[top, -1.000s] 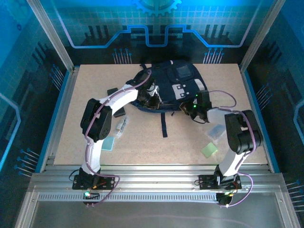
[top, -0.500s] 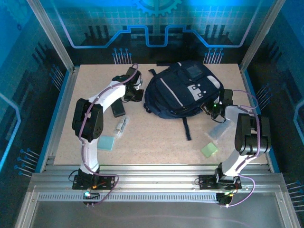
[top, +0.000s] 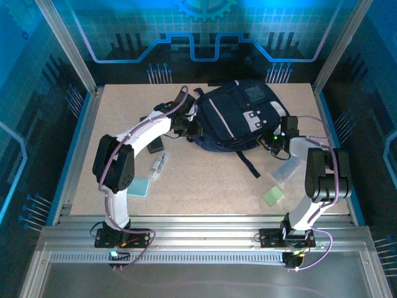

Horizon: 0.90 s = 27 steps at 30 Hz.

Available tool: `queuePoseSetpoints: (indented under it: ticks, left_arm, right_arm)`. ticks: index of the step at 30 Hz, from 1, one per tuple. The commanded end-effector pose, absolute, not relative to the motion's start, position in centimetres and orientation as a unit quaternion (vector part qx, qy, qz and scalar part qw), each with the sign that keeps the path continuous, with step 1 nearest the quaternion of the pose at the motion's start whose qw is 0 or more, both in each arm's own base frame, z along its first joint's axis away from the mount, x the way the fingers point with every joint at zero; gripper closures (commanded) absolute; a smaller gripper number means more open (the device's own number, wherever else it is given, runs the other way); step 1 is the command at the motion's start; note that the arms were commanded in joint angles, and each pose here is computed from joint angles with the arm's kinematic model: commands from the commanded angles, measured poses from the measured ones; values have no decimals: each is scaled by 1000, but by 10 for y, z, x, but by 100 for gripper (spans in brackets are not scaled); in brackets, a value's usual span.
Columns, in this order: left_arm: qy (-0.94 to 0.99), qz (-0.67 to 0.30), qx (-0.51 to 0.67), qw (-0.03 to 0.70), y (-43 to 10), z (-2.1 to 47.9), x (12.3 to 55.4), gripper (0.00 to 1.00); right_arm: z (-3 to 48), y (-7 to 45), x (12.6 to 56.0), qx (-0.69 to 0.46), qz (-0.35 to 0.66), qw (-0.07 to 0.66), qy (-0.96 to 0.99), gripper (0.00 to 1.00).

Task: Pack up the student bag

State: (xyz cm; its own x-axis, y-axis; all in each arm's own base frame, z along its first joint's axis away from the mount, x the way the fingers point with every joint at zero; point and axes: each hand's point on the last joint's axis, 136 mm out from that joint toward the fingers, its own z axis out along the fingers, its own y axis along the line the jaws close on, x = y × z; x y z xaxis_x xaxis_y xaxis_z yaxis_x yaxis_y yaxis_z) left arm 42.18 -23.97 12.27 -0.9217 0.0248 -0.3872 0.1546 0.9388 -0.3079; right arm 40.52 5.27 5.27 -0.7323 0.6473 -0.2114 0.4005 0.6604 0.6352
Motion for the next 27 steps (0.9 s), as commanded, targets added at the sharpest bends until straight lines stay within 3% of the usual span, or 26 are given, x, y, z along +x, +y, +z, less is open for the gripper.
queuePoseSetpoints:
  ticks: [1, 7, 11, 16, 23, 27]
  left_arm:
    - [953, -202, 78, 214, -274, 155, 421, 57]
    - [949, -184, 171, 191, -317, 139, 418, 58]
    - [951, -145, 209, 175, -320, 120, 422, 66]
    - [955, -122, 232, 139, -319, 93, 421, 66]
    - [968, -72, 230, 64, -303, 36, 406, 61]
    - [976, -32, 215, 22, -284, 12, 388, 52]
  right_arm:
    - [70, 74, 409, 264, 314, 234, 882, 100]
    - [69, 82, 409, 259, 320, 231, 882, 100]
    - [71, 84, 410, 257, 323, 233, 881, 100]
    - [71, 83, 410, 259, 320, 235, 880, 100]
    - [69, 82, 411, 261, 318, 235, 881, 100]
    - [66, 80, 410, 263, 311, 233, 883, 100]
